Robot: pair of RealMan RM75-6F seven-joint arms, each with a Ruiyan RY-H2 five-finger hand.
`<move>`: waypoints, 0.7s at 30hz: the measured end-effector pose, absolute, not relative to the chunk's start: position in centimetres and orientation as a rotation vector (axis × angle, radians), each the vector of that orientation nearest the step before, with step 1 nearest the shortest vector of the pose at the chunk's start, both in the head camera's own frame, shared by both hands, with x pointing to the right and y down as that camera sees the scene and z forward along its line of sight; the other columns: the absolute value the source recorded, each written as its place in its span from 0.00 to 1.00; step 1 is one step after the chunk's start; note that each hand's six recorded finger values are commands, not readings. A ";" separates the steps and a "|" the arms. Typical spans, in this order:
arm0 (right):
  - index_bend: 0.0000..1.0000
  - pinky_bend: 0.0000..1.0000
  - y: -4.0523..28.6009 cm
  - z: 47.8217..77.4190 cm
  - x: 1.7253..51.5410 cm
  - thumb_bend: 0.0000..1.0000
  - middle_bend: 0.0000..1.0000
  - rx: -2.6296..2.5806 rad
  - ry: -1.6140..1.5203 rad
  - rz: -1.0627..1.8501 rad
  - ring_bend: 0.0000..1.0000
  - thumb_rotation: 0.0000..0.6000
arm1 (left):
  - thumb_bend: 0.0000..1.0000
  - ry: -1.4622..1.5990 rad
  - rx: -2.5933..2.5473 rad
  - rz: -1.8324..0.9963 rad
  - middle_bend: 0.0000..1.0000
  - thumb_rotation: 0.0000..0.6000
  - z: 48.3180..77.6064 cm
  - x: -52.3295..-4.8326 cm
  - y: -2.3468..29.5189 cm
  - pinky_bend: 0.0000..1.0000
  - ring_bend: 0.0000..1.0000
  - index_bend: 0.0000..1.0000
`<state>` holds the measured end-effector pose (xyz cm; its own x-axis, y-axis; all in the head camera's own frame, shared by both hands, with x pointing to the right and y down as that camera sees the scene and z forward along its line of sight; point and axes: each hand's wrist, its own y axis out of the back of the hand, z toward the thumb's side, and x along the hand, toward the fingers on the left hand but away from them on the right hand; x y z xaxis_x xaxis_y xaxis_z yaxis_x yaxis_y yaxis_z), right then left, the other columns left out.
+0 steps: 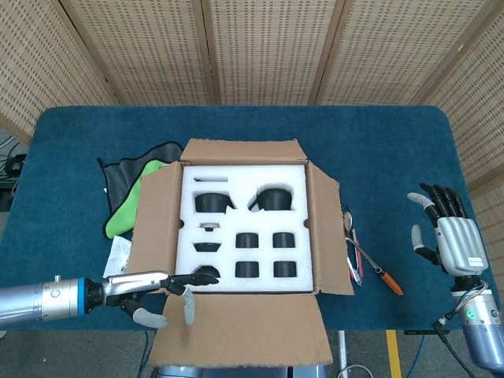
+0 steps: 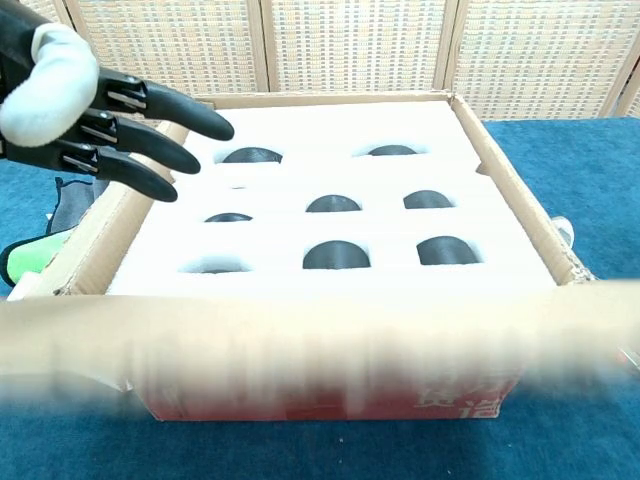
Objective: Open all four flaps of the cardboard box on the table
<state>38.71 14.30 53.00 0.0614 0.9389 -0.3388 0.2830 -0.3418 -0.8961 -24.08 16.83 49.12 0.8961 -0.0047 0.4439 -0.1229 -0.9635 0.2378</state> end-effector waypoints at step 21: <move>0.19 0.00 14.1 53.0 39.2 0.62 0.10 -1.692 -1.235 1.308 0.00 1.00 | 0.15 -0.504 3.174 1.011 0.00 0.35 49.8 -26.3 12.8 0.00 0.00 0.43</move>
<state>39.16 14.14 53.05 0.0542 0.9404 -0.3356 0.2813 -0.3369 -0.8985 -26.29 12.81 49.77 0.7780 -0.3458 0.5245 -0.2104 -0.9301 -0.3010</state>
